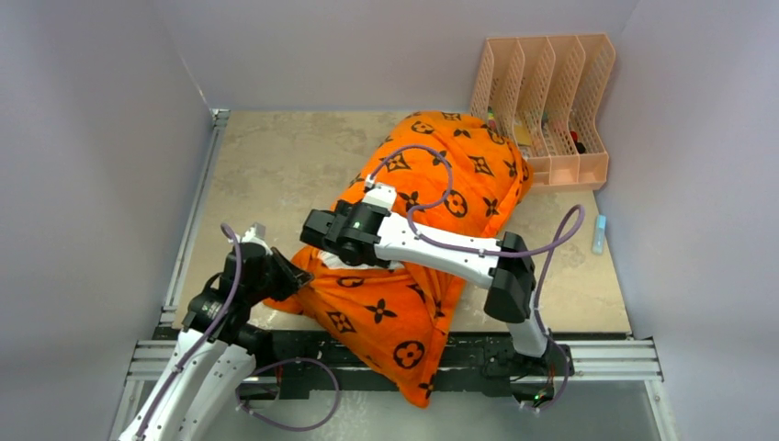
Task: Remove the pillowcase from the pillow
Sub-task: Remove the pillow from the pillowcase.
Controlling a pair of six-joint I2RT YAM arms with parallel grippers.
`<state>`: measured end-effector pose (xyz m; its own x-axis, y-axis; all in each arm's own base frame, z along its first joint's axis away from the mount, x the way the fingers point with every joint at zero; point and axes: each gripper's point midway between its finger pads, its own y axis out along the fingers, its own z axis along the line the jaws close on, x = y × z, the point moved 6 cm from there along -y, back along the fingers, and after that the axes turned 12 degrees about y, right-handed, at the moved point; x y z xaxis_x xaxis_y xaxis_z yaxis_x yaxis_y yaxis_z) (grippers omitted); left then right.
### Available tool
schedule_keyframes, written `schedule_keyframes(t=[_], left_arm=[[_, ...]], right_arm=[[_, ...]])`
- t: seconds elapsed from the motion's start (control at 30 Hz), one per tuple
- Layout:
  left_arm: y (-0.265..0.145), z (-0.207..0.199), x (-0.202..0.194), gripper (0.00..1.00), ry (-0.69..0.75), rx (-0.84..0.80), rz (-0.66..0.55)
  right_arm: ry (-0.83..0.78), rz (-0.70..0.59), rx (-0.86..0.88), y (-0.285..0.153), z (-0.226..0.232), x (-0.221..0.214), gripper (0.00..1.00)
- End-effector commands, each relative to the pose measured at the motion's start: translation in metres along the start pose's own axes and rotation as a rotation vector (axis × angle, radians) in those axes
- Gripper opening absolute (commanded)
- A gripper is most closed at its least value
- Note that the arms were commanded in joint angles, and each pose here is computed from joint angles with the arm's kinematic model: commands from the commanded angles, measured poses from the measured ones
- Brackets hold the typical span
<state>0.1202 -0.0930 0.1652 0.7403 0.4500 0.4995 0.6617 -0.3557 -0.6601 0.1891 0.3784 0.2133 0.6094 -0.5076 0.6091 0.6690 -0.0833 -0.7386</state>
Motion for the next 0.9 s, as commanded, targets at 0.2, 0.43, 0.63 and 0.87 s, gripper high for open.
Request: schedule_keyframes(t=[0.2, 0.43, 0.63, 0.87], left_arm=[[0.001, 0.017, -0.019, 0.0, 0.028, 0.069, 0.102], [0.006, 0.015, -0.02, 0.0, 0.017, 0.052, 0.11], [0.005, 0.016, -0.019, 0.0, 0.027, 0.063, 0.109], [0.002, 0.006, -0.011, 0.06, 0.019, 0.019, 0.078]], right_arm=[[-0.086, -0.148, -0.277, 0.068, -0.031, -0.009, 0.99], [-0.176, 0.052, -0.443, 0.125, -0.073, -0.091, 0.99], [-0.253, 0.014, -0.57, 0.166, -0.123, -0.104, 0.86], [-0.319, -0.128, -0.57, 0.16, -0.13, -0.085, 0.24]])
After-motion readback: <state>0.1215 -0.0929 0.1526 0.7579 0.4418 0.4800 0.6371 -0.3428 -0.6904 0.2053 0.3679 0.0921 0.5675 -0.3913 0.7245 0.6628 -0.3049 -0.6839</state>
